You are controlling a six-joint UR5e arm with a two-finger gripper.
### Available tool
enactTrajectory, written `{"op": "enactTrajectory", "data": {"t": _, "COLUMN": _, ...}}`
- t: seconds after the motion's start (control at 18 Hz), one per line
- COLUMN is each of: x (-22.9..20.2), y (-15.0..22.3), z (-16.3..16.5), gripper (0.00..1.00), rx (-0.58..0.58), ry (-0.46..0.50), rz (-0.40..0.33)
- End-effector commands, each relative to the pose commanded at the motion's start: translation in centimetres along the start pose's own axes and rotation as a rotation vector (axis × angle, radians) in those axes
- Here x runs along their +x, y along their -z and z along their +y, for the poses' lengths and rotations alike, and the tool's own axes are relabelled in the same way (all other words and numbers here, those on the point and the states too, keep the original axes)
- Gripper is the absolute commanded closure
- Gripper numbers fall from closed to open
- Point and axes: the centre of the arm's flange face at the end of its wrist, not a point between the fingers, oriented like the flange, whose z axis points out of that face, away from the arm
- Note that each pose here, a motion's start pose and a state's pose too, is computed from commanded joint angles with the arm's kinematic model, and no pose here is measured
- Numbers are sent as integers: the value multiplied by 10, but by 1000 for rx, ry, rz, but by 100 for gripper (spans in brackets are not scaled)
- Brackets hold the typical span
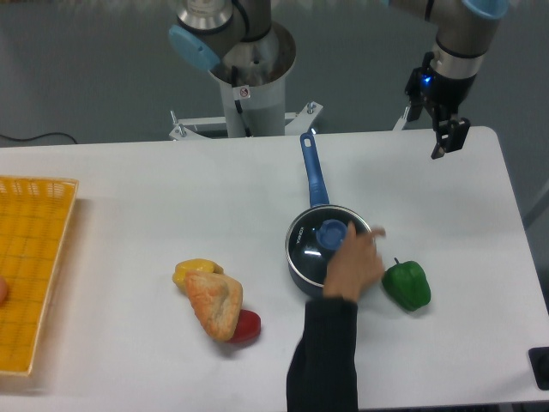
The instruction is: Open the lid
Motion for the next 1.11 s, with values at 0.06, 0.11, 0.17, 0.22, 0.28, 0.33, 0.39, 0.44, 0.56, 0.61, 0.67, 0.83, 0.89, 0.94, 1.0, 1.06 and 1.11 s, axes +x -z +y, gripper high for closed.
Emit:
{"op": "enactTrajectory", "data": {"t": 0.06, "x": 1, "y": -3, "z": 0, "gripper": 0, "rx": 3, "ry": -4, "rz": 5}}
{"op": "enactTrajectory", "data": {"t": 0.11, "x": 1, "y": -2, "z": -1, "gripper": 0, "rx": 2, "ry": -1, "rz": 3}}
{"op": "enactTrajectory", "data": {"t": 0.17, "x": 0, "y": -2, "z": -1, "gripper": 0, "rx": 2, "ry": 0, "rz": 3}}
{"op": "enactTrajectory", "data": {"t": 0.22, "x": 0, "y": -1, "z": -1, "gripper": 0, "rx": 2, "ry": 0, "rz": 3}}
{"op": "enactTrajectory", "data": {"t": 0.28, "x": 0, "y": 0, "z": -2, "gripper": 0, "rx": 2, "ry": -1, "rz": 3}}
{"op": "enactTrajectory", "data": {"t": 0.33, "x": 0, "y": 0, "z": -2, "gripper": 0, "rx": 2, "ry": 0, "rz": 3}}
{"op": "enactTrajectory", "data": {"t": 0.39, "x": 0, "y": -1, "z": -2, "gripper": 0, "rx": 1, "ry": -1, "rz": 4}}
{"op": "enactTrajectory", "data": {"t": 0.44, "x": 0, "y": -1, "z": -2, "gripper": 0, "rx": 1, "ry": -1, "rz": 4}}
{"op": "enactTrajectory", "data": {"t": 0.56, "x": 0, "y": 0, "z": -3, "gripper": 0, "rx": 0, "ry": 0, "rz": 3}}
{"op": "enactTrajectory", "data": {"t": 0.61, "x": 0, "y": -2, "z": -4, "gripper": 0, "rx": 1, "ry": 8, "rz": 4}}
{"op": "enactTrajectory", "data": {"t": 0.67, "x": 1, "y": -4, "z": -4, "gripper": 0, "rx": 4, "ry": 13, "rz": 8}}
{"op": "enactTrajectory", "data": {"t": 0.83, "x": 1, "y": -5, "z": -3, "gripper": 0, "rx": 6, "ry": 32, "rz": 9}}
{"op": "enactTrajectory", "data": {"t": 0.89, "x": 3, "y": -7, "z": -3, "gripper": 0, "rx": 9, "ry": 42, "rz": 13}}
{"op": "enactTrajectory", "data": {"t": 0.94, "x": 4, "y": -10, "z": -2, "gripper": 0, "rx": 12, "ry": 48, "rz": 18}}
{"op": "enactTrajectory", "data": {"t": 1.0, "x": 6, "y": -13, "z": -4, "gripper": 0, "rx": 18, "ry": 71, "rz": 27}}
{"op": "enactTrajectory", "data": {"t": 1.06, "x": 8, "y": -16, "z": -7, "gripper": 0, "rx": 21, "ry": 139, "rz": 34}}
{"op": "enactTrajectory", "data": {"t": 1.11, "x": 10, "y": -17, "z": -9, "gripper": 0, "rx": 22, "ry": 226, "rz": 34}}
